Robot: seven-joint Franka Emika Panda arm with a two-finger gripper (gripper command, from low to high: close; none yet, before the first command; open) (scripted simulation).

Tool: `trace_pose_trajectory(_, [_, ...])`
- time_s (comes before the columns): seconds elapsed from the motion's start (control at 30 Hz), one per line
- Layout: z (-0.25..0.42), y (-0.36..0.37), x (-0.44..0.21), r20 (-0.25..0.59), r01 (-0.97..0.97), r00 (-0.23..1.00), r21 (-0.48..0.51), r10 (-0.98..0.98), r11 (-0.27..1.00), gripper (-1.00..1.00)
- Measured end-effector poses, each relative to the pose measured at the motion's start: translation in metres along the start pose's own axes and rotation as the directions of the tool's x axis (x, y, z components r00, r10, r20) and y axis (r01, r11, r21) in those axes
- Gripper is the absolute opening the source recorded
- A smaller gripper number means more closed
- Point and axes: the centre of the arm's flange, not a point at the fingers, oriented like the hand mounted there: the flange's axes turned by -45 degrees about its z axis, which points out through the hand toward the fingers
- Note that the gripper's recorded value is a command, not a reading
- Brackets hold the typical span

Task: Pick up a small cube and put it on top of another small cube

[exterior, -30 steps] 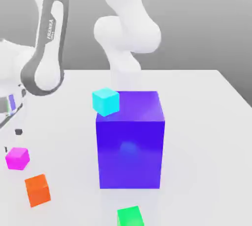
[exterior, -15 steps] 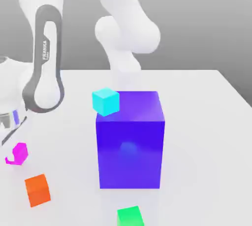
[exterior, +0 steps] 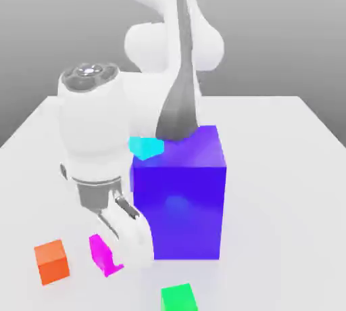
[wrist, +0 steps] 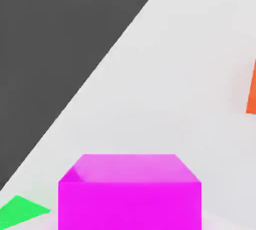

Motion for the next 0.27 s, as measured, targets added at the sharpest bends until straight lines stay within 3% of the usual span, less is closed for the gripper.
trace_pose_trajectory(0.13, [0.046,-0.029,-0.016,-0.002,0.079,0.997,-0.001,-0.079,0.997,-1.00])
trace_pose_trajectory(0.17, [0.053,-0.030,-0.017,-0.002,0.082,0.997,-0.001,-0.082,0.997,1.00])
trace_pose_trajectory(0.27, [0.053,-0.030,-0.017,-0.002,0.082,0.997,-0.001,-0.082,0.997,1.00])
